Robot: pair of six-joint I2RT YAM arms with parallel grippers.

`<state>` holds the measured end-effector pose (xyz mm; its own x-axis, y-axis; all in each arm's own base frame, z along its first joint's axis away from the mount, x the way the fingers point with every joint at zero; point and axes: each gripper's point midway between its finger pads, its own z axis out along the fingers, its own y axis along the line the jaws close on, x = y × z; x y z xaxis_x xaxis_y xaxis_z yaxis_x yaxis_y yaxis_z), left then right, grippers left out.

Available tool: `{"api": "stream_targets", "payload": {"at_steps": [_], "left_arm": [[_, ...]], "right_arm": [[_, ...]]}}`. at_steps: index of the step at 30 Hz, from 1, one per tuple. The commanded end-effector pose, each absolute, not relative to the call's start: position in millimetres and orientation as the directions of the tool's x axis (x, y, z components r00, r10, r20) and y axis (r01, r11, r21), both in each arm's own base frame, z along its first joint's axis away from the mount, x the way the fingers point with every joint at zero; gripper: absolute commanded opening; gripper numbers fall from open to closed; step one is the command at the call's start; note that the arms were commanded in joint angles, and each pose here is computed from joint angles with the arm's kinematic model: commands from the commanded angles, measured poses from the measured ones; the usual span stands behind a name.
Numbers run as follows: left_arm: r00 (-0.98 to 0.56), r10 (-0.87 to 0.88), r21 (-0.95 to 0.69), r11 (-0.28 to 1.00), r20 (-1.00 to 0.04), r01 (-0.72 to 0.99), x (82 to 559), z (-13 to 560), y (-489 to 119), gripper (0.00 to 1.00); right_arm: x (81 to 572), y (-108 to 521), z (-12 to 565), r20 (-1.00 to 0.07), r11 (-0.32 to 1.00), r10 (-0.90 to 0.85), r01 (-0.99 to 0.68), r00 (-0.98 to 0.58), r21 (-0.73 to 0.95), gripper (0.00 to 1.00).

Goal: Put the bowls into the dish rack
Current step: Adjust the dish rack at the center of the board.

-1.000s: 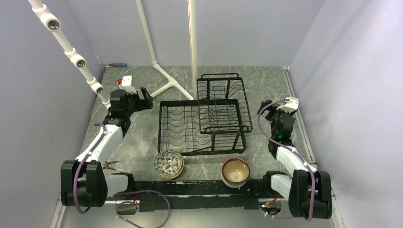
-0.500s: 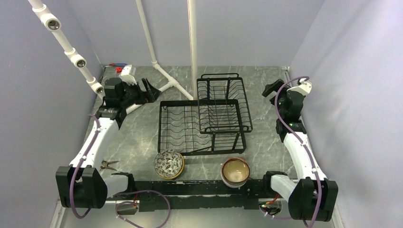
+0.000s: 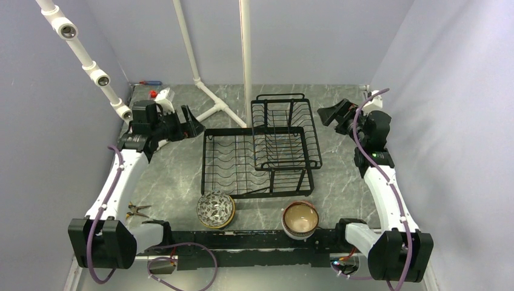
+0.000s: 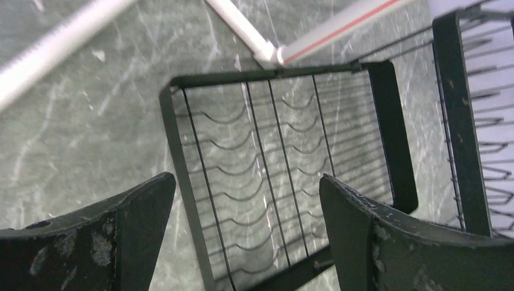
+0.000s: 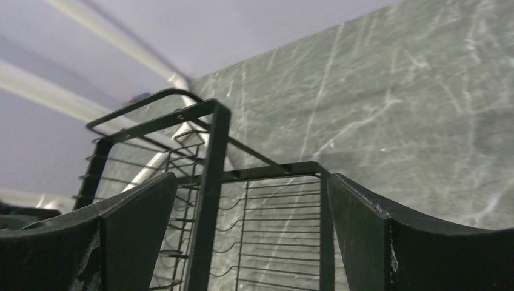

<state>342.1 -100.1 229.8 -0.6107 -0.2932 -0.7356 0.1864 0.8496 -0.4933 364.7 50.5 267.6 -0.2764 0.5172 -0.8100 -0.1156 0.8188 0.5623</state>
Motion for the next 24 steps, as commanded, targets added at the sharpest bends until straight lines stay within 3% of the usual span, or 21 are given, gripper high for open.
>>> {"api": "stream_targets", "payload": {"at_steps": [1,8,13,20,24], "left_arm": [[-0.743,-0.244,-0.552,0.810,-0.623,0.197,303,213,-114,0.95],[-0.867,-0.200,-0.548,0.831,-0.456,0.096,255,167,-125,0.95],[-0.907,-0.081,-0.420,0.901,-0.413,0.110,228,147,-148,0.95],[-0.896,-0.035,-0.269,0.959,-0.442,0.095,207,135,-149,0.95],[-0.873,-0.037,-0.299,0.946,-0.486,0.126,202,147,-151,0.95]], "right_arm": [[358,81,305,-0.832,0.764,0.480,-0.335,-0.278,0.552,1.00],[354,116,306,-0.824,0.678,0.432,-0.471,-0.366,0.564,1.00],[350,142,308,-0.835,0.652,0.368,-0.527,-0.409,0.545,1.00],[345,160,318,-0.855,0.632,0.339,-0.578,-0.393,0.517,1.00],[340,167,325,-0.864,0.608,0.326,-0.615,-0.384,0.503,1.00]]}}
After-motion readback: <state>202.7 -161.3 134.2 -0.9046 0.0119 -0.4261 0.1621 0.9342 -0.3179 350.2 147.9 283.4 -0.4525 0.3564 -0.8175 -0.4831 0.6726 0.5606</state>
